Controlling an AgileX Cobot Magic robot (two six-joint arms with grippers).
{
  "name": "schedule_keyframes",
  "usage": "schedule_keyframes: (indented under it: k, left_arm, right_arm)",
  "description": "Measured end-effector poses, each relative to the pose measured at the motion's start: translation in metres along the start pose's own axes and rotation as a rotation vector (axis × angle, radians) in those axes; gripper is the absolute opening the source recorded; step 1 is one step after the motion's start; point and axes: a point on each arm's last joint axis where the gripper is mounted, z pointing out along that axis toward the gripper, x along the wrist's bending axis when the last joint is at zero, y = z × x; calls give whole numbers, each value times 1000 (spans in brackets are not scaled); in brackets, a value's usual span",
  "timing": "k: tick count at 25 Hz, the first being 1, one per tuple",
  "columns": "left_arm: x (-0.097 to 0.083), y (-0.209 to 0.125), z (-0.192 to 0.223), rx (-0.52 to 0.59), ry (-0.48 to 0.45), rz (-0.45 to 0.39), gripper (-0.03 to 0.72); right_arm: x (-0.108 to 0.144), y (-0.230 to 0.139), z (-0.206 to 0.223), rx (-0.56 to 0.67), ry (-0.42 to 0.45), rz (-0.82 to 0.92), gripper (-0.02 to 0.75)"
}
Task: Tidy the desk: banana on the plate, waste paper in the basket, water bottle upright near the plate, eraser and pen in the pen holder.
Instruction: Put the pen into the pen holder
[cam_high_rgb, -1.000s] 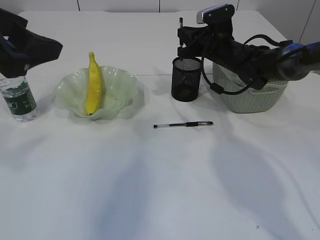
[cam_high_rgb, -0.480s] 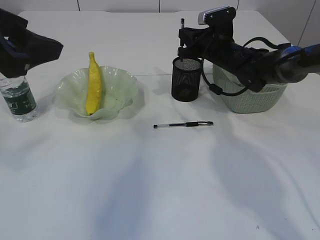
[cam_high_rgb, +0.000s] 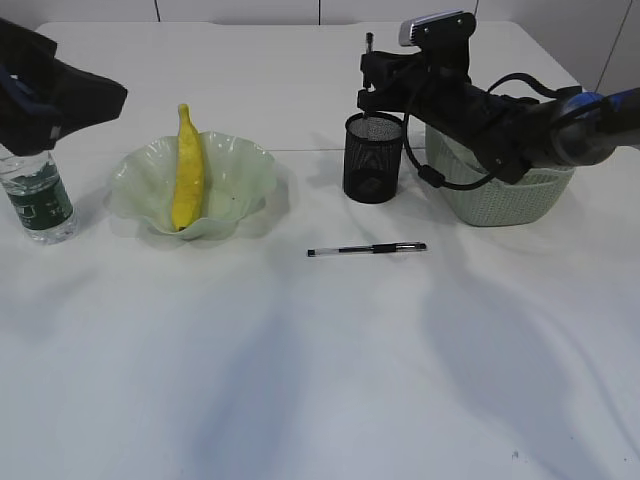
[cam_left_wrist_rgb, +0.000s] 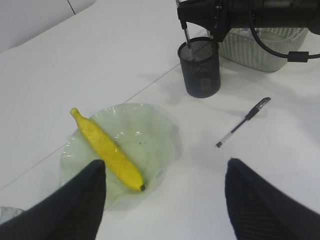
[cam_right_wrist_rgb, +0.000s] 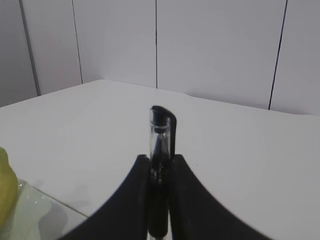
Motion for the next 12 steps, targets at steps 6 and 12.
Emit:
schedule_keyframes:
  k: [6,12]
  left_arm:
    - [0,0,0,0,0,0,528]
    - [0,0,0,0,0,-1,528]
  right_arm:
    - [0,0,0,0,0,0,81]
    - [-1,0,0,-6,-15,22,110]
